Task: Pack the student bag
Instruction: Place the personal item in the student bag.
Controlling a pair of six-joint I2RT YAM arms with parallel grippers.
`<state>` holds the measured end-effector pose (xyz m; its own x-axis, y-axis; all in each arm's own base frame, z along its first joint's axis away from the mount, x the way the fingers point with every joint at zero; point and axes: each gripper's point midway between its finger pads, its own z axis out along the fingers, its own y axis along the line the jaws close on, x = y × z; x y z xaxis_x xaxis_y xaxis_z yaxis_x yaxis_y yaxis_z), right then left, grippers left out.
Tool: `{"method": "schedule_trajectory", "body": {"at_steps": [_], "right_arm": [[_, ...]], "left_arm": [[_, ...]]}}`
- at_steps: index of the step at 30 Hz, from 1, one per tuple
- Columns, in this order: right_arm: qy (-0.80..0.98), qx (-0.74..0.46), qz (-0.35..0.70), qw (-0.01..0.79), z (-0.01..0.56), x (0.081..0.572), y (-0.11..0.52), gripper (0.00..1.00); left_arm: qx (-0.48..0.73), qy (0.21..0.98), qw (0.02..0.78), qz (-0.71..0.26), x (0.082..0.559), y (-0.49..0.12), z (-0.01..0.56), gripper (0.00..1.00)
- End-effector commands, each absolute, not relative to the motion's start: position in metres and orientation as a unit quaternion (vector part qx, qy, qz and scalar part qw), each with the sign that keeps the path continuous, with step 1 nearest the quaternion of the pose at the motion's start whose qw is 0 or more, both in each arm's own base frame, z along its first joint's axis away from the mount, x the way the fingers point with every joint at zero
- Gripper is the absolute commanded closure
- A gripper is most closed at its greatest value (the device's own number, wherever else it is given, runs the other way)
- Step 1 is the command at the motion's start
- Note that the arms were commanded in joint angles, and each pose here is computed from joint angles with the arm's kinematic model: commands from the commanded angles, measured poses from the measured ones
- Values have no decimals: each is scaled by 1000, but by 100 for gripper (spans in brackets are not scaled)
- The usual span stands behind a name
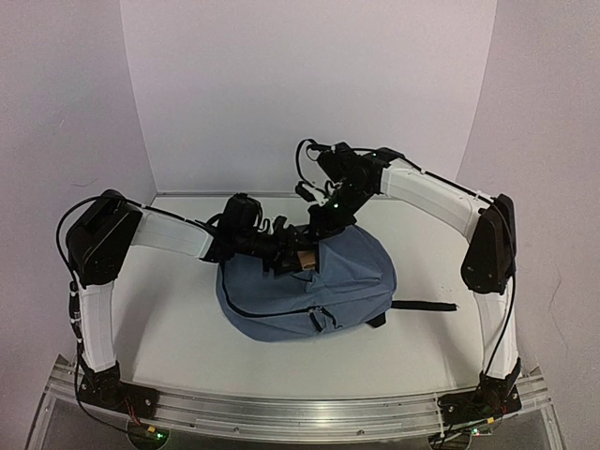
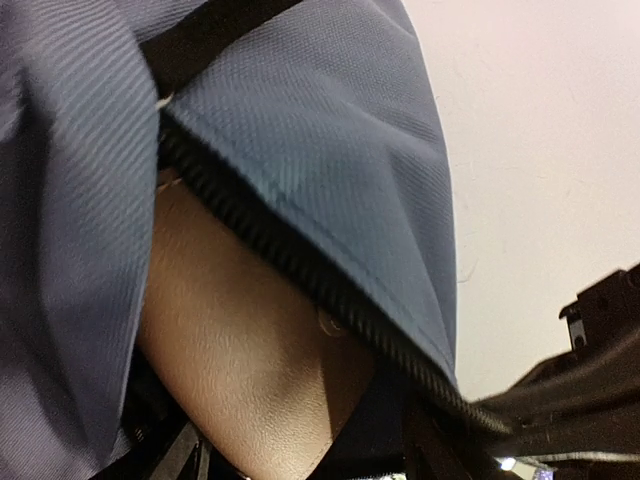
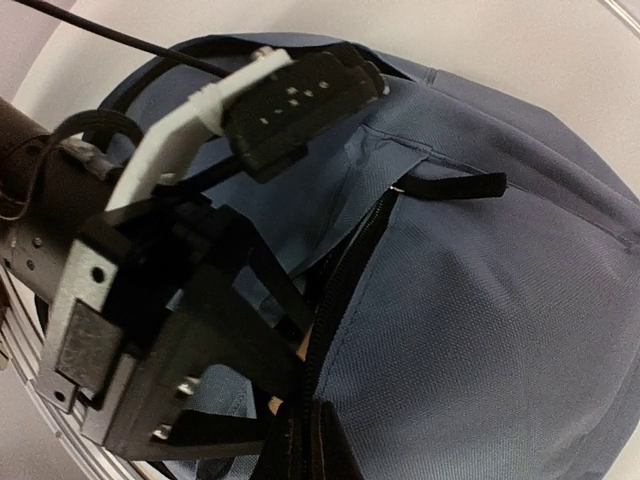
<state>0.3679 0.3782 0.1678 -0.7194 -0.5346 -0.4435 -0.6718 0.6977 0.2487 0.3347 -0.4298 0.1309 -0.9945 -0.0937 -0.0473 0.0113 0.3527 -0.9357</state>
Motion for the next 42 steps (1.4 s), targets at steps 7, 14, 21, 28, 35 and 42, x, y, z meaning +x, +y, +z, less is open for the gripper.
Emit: {"method": "schedule_trajectory", "body": {"at_steps": [7,14,21,28,35,42], "right_arm": [[879,-343,287,165,196,351,391,92],[877,-339,302,160,194,354,398,91],[881,-324,305,158,194,361,390,91],[880,-325,314,146,191,356,390,91],[878,-317,332,133,189,352,394,91],[883,-311,329,123,179,354,391,88]], "left_arm": [[10,836,73,-543,324,-418,161,46],[17,837,61,-544,339,-431,150,68],[-7,869,78,-489,331,-404,144,67],[-4,879,61,-472,334,-408,121,70],[35,856,66,-511,361,-445,132,80],[62,848,85,-519,343,-432,159,74]]}}
